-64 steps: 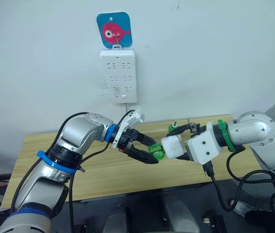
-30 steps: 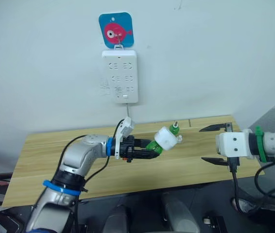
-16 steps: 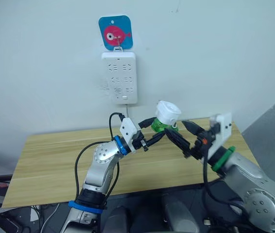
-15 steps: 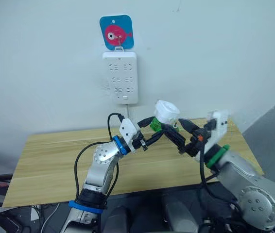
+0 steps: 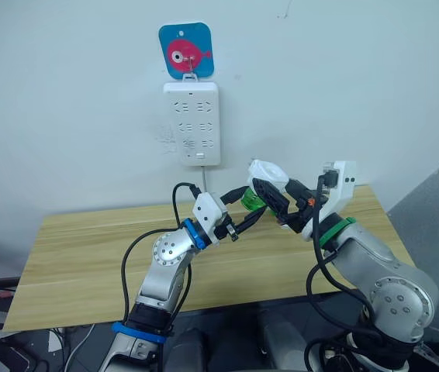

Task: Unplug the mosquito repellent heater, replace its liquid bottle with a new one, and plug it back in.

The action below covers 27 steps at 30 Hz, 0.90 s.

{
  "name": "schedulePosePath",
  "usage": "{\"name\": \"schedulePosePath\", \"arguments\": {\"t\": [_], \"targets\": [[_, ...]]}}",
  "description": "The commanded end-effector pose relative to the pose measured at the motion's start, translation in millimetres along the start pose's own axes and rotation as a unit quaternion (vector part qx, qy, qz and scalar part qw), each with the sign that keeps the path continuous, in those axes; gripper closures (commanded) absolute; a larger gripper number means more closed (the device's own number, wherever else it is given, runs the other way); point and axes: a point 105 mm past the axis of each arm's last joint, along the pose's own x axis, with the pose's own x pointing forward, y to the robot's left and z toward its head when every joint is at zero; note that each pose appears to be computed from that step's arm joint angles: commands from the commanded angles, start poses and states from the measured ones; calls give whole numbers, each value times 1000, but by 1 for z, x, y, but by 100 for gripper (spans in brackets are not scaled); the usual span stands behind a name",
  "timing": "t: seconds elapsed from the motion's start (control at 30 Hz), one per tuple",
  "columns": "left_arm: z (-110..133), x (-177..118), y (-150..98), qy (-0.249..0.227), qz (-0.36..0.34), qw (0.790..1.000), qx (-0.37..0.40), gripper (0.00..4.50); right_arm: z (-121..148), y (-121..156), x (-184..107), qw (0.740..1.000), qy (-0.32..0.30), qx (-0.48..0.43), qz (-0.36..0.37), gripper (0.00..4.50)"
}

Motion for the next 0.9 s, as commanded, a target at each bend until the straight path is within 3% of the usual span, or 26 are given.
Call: {"name": "schedulePosePath", "arguments": {"t": [0.03,0.17,0.27,0.37,0.7,0.73,0.9], "targets": [[17,4,-2,-37,5,999,16,220,10,13,4,999,-26,-3,25,0],[20,5,-4,-43,4,999,13,220,8,17,8,999,-28,8,33,0],[21,6,-5,-47,1,999,12,220,7,19,9,999,-26,15,40,59],[22,6,-5,-49,2,999,12,220,7,21,10,998,-26,20,45,151],[20,2,-10,-51,-7,999,0,220,13,20,11,998,-37,21,46,151],[19,-1,-8,-45,-1,999,1,164,14,20,11,998,-41,20,43,151],[7,-20,-1,1,13,999,-29,24,22,15,8,998,-55,11,29,151]]}}
